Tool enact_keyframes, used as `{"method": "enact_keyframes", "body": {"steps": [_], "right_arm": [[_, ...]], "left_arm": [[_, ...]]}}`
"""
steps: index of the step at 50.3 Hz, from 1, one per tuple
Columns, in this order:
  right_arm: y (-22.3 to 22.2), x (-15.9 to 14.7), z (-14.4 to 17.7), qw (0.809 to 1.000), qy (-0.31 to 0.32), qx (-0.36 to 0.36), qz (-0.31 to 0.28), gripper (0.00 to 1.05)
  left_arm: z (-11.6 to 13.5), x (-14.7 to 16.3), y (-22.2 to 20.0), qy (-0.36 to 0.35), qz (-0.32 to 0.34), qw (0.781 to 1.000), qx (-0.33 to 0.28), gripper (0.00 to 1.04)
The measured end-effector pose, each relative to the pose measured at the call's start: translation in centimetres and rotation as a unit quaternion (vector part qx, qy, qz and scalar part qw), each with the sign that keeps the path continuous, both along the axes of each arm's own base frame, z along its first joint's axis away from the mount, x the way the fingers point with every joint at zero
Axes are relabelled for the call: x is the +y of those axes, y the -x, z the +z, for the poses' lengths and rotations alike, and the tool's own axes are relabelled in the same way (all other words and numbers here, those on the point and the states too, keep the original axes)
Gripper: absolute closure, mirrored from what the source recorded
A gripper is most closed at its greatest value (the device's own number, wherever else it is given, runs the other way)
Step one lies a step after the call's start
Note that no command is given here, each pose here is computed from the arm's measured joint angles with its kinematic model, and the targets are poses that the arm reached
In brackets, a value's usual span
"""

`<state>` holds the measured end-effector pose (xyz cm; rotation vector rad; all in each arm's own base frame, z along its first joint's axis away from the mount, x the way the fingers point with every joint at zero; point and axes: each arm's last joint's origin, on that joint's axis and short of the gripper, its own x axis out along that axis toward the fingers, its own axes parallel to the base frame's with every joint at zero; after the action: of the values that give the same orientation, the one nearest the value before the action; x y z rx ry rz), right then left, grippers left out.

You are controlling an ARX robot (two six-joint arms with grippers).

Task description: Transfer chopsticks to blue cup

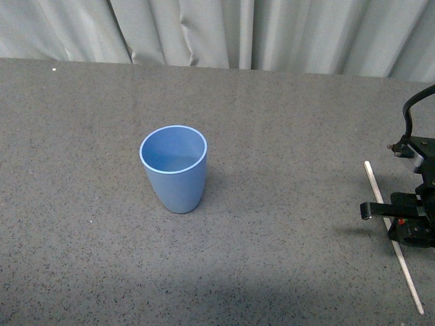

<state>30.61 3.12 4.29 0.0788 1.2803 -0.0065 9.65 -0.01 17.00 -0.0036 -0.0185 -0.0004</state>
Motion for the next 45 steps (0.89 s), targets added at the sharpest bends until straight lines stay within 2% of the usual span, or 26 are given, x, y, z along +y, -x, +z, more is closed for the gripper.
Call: {"method": "enact_keyframes", "body": {"steps": [4, 14, 20, 24, 28, 32, 36, 39, 45], "right_arm": [[0.0, 0.0, 0.0, 1.000, -0.001, 0.001, 0.001, 1.04], [-0.1, -0.1, 1.1, 1.000, -0.015, -0.016, 0.004, 1.04], [0.0, 0.0, 2.7, 0.998, -0.022, -0.057, 0.007, 1.04], [0.2, 0.6, 5.0, 0.991, -0.038, -0.125, 0.022, 1.04], [0.6, 2.1, 7.8, 0.973, -0.064, -0.216, 0.054, 1.04], [1.3, 4.1, 10.0, 0.944, -0.086, -0.303, 0.098, 1.04], [2.0, 6.6, 11.5, 0.902, -0.126, -0.386, 0.148, 1.04], [2.5, 8.4, 12.3, 0.872, -0.143, -0.434, 0.176, 1.04], [2.8, 10.2, 12.9, 0.842, -0.168, -0.468, 0.207, 1.04]], "left_arm": [[0.0, 0.0, 0.0, 0.000, 0.000, 1.000, 0.000, 0.07], [0.0, 0.0, 0.0, 0.000, 0.000, 1.000, 0.000, 0.07], [0.0, 0.0, 0.0, 0.000, 0.000, 1.000, 0.000, 0.07], [0.0, 0.0, 0.0, 0.000, 0.000, 1.000, 0.000, 0.07], [0.0, 0.0, 0.0, 0.000, 0.000, 1.000, 0.000, 0.07], [0.0, 0.0, 0.0, 0.000, 0.000, 1.000, 0.000, 0.07], [0.0, 0.0, 0.0, 0.000, 0.000, 1.000, 0.000, 0.07], [0.0, 0.0, 0.0, 0.000, 0.000, 1.000, 0.000, 0.07], [0.0, 0.0, 0.0, 0.000, 0.000, 1.000, 0.000, 0.07]]}}
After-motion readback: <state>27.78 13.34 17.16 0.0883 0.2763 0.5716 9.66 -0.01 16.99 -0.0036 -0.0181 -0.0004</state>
